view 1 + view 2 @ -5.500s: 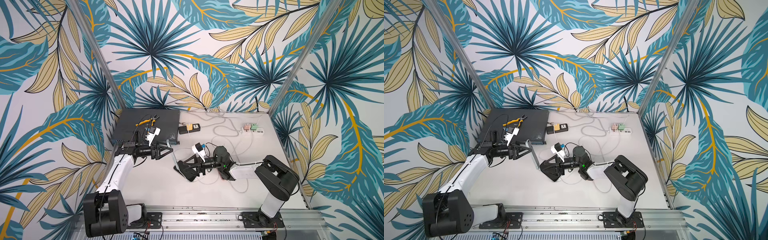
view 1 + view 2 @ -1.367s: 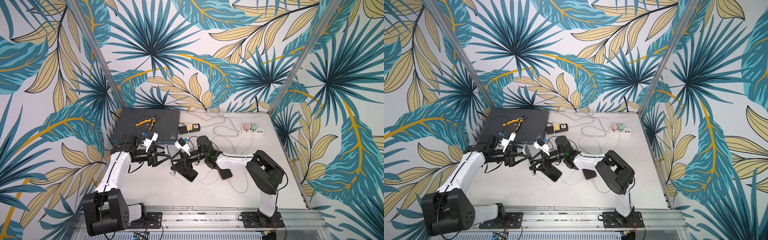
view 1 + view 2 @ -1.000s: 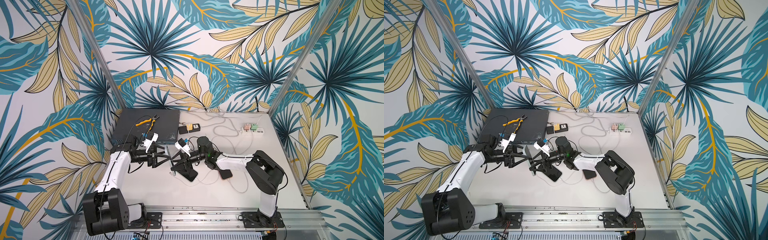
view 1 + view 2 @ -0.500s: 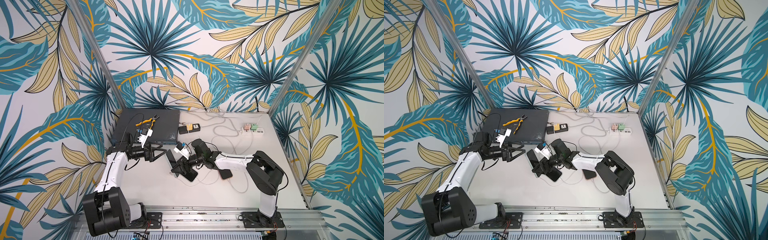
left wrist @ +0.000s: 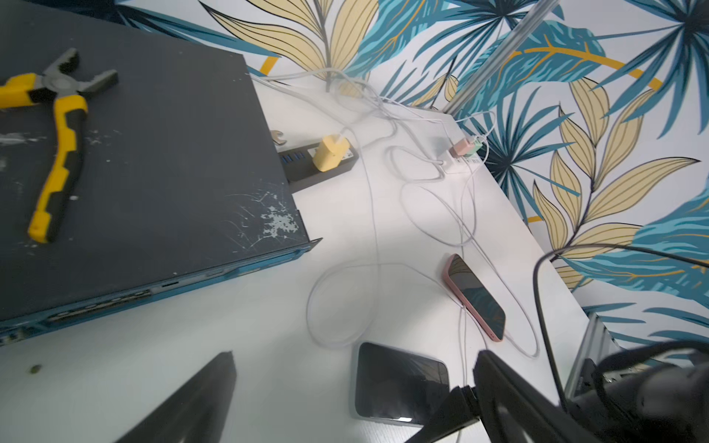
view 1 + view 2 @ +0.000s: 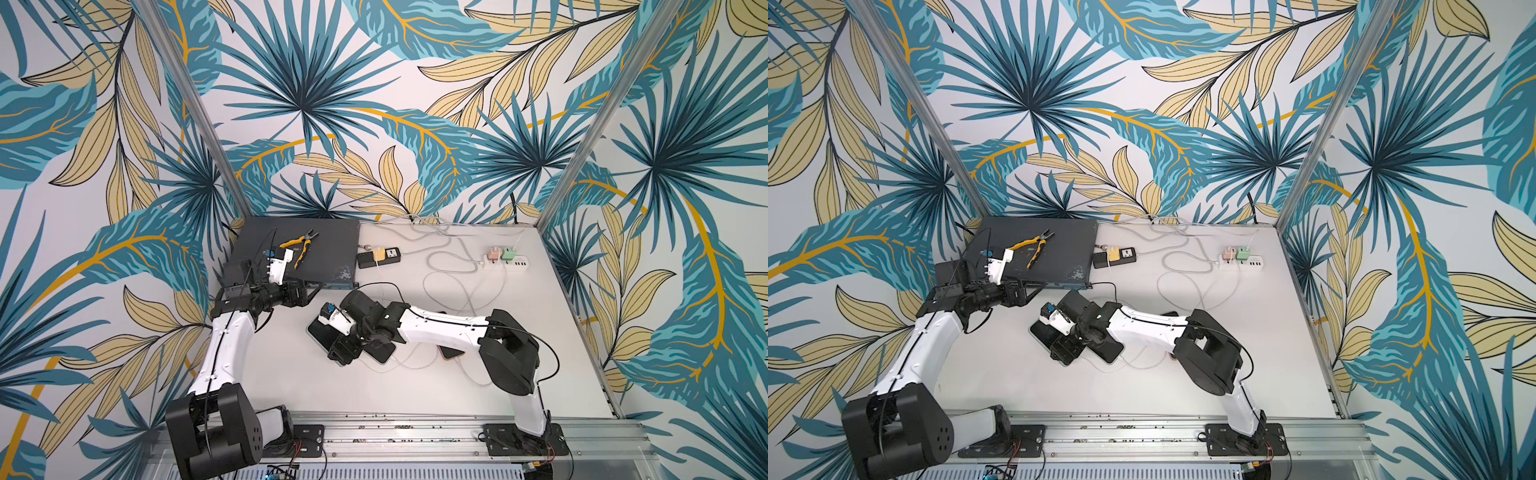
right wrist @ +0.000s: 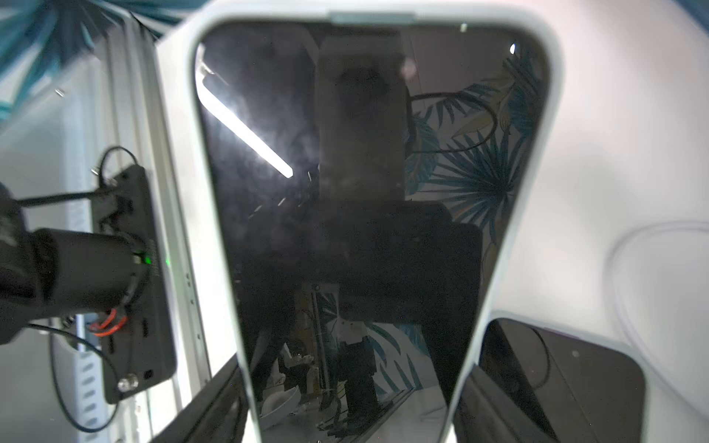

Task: Unplug the charging cable from the phone
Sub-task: Place the phone at the center of the board.

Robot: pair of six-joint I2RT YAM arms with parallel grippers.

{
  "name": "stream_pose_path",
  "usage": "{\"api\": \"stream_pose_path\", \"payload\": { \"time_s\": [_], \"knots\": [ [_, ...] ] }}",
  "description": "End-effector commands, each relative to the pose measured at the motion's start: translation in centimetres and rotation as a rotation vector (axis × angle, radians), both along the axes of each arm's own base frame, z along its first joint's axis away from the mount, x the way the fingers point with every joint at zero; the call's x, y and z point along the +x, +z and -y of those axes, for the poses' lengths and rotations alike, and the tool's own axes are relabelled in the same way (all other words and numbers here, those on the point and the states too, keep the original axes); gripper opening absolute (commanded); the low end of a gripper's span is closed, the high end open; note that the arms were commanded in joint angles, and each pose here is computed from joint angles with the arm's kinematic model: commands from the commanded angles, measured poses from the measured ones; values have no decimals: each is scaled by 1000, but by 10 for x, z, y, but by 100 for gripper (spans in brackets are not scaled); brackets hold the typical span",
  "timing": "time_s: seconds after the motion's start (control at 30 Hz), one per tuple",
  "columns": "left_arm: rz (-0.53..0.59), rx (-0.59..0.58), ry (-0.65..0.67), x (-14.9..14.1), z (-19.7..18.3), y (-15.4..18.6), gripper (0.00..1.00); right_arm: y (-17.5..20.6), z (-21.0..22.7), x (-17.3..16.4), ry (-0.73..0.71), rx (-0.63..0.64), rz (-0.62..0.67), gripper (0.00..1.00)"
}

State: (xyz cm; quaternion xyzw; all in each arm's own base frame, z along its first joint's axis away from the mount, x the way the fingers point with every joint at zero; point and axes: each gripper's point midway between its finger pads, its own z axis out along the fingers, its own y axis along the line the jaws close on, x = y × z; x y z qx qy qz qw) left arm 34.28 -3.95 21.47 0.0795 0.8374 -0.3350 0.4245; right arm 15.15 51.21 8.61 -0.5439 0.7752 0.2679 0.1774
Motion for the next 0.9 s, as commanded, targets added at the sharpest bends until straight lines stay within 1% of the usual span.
{"api": "stream_pose_path", "payload": {
  "time_s": [0.0, 0.1, 0.3, 0.4, 0.53, 0.87],
  "knots": [
    [7, 53, 88, 11, -17, -1, 100, -24, 18, 0, 24, -200, 99, 46],
    [1, 60, 94, 12, -19, -4, 100, -32, 14, 0, 33, -267, 148, 46],
    [-4, 57, 89, 12, -18, -6, 100, -48, 13, -5, 68, -364, 163, 47],
    [-4, 57, 85, 11, -18, -6, 100, -57, 15, -9, 90, -413, 162, 52],
    [-3, 57, 81, 11, -18, -7, 100, -64, 16, -14, 105, -441, 161, 56],
    [1, 56, 77, 11, -17, -6, 100, -64, 11, -18, 108, -424, 144, 77]
  ]
}}
